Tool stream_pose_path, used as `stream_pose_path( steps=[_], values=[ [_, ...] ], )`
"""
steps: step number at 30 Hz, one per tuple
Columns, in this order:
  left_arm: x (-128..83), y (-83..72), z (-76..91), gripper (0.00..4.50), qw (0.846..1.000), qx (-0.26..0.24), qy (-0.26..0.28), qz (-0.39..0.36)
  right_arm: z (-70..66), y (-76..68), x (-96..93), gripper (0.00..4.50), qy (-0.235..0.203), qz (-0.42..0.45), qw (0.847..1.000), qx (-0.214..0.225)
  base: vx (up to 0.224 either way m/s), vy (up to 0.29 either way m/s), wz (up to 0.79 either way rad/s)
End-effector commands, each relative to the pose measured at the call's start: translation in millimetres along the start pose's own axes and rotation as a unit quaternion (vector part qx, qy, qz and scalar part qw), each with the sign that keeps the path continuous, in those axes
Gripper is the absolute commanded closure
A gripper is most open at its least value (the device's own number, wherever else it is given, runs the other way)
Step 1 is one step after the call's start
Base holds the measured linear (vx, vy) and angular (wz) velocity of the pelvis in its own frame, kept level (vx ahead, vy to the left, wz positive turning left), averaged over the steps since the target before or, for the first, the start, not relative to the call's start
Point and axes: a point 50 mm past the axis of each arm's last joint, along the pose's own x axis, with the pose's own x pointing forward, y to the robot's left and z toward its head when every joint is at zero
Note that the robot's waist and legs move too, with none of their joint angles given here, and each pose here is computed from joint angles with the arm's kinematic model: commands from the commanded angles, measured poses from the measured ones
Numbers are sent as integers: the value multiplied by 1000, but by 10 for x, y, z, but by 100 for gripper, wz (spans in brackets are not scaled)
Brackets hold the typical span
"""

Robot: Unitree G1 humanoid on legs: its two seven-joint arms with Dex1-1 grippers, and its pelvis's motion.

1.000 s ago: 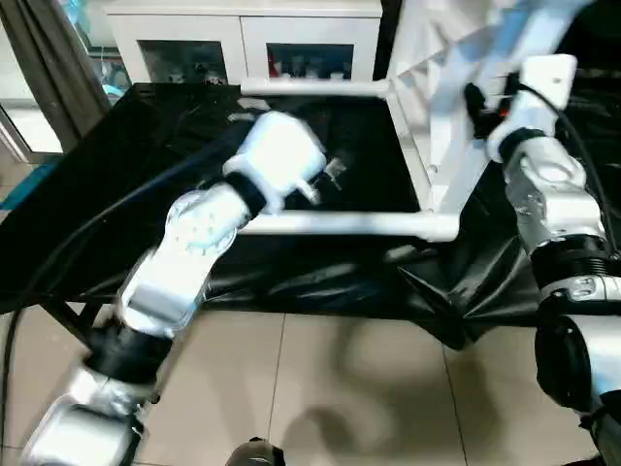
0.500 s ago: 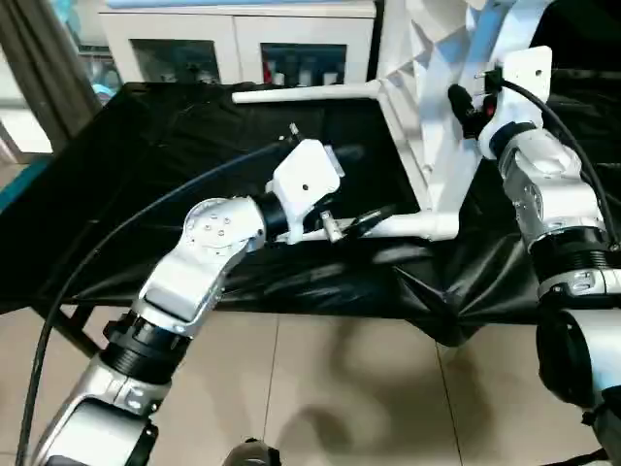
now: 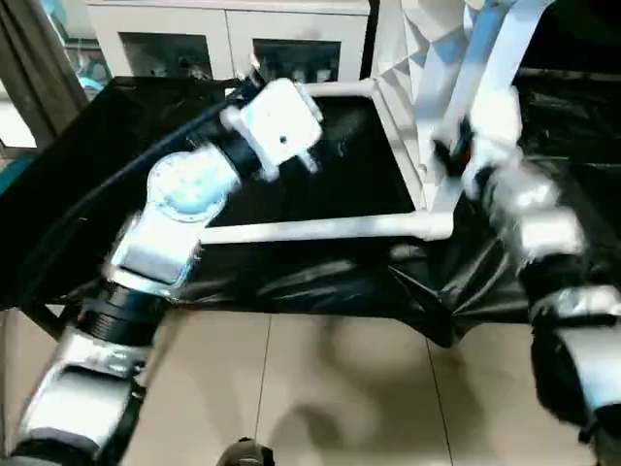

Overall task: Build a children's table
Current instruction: Flip table

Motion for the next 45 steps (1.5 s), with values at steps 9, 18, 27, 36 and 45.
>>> stream_pose_path(
  steps=[9, 18, 27, 36, 45],
  values=[
    [82, 354, -88, 0, 979, 175, 26, 104, -134, 48, -8, 169, 15, 6, 1000, 18, 0, 0, 0],
    [151, 508, -345, 0, 960, 238, 89, 115, -121, 89, 0, 221, 8, 18, 1000, 23, 0, 0, 0],
    [186, 592, -433, 0, 954, 247, 105, 131, -119, 69, -16, 235, 2, 18, 1000, 25, 0, 0, 0],
    [229, 571, -374, 72, 971, 152, 86, 166, -42, -3, -24, 264, -11, 11, 1000, 15, 0, 0, 0],
    [166, 453, -405, 124, 977, 11, 95, 193, 290, -274, -52, 267, -52, -11, 998, -32, 0, 0, 0]
  ],
)
